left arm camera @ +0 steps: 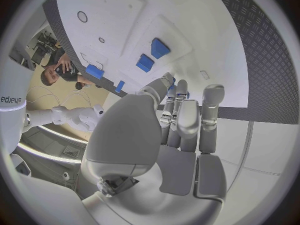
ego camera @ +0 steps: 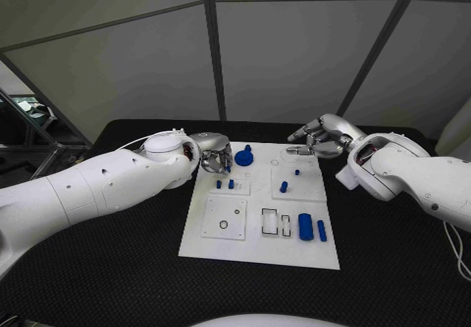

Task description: Assemble the parts on the task board

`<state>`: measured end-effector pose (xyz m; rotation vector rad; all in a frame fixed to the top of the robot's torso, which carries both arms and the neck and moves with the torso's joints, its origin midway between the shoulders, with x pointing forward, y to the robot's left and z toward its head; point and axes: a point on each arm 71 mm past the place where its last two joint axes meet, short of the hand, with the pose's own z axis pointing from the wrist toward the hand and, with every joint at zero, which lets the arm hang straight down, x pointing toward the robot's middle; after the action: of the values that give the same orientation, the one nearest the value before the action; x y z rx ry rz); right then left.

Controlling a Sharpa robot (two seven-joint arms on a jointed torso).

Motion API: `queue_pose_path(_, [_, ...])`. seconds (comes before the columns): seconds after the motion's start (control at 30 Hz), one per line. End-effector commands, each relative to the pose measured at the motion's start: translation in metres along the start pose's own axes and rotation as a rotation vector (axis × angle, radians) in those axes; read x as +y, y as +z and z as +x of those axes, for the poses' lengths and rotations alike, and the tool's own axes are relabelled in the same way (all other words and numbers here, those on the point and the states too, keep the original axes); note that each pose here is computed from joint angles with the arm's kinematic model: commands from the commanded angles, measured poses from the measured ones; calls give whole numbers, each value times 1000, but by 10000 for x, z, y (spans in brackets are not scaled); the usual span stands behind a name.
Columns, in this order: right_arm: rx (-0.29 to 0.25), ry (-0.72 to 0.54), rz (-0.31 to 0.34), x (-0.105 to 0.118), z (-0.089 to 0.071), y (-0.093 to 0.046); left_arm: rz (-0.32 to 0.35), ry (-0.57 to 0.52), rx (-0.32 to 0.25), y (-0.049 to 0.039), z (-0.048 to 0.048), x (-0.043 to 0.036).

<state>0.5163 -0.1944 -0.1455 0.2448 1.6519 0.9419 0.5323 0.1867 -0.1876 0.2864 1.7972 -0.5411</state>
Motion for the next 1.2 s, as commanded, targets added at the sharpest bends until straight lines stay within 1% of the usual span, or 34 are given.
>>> queue_pose_path(0.03, [3,-2,-8,16,-3,4,1,-3,19,6,6,-9])
queue_pose_path(0.33, [3,-2,-8,14,-5,2,-7,-3,28,18,18,-2])
queue_pose_path(0.77, [2,-2,-8,16,-5,2,-6,-4,37,43,39,-19])
queue_pose_path(1.2, [1,-2,-8,12,-8,1,-19,-4,49,49,59,1])
